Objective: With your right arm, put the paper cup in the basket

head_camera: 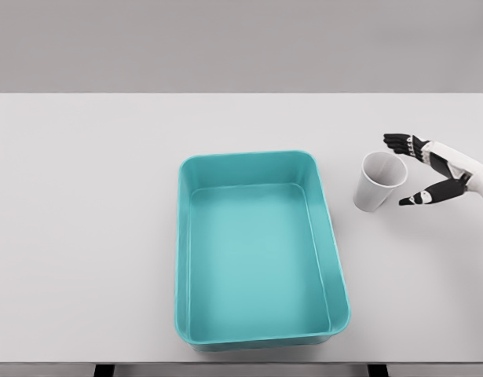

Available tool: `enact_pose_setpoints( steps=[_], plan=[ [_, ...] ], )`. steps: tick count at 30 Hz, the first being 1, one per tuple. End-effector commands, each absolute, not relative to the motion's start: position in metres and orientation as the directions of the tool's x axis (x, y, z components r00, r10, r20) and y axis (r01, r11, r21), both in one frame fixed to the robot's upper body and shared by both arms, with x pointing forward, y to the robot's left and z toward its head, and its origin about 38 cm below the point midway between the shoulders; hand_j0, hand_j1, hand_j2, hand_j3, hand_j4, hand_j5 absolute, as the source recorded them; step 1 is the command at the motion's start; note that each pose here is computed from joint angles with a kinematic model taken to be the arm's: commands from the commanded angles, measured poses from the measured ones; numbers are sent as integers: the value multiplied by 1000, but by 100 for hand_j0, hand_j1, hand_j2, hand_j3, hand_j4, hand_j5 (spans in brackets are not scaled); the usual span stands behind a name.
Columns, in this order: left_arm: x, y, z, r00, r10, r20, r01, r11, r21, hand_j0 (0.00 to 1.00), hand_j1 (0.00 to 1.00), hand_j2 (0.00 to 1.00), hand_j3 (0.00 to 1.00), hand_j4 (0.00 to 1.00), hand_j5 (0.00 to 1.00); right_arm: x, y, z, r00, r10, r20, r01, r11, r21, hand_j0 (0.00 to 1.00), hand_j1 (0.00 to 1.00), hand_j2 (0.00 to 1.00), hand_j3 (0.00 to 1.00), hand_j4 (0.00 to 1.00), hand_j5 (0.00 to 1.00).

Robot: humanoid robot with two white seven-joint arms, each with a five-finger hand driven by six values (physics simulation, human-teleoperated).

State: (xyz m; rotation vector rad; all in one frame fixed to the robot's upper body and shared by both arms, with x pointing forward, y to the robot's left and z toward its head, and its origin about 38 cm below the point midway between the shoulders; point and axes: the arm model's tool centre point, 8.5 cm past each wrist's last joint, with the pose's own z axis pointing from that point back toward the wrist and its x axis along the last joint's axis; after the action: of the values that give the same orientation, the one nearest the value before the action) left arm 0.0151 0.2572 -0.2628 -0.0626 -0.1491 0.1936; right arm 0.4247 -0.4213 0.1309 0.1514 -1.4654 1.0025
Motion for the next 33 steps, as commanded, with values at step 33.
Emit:
enact_pose_setpoints(
  steps=[33],
  plan=[
    [15,257,-263,970,197,141,-187,979,-76,100,100,100,100,100,100,430,-387,122,-216,398,891,-665,609,-433,100,100,100,100,100,100]
  ],
)
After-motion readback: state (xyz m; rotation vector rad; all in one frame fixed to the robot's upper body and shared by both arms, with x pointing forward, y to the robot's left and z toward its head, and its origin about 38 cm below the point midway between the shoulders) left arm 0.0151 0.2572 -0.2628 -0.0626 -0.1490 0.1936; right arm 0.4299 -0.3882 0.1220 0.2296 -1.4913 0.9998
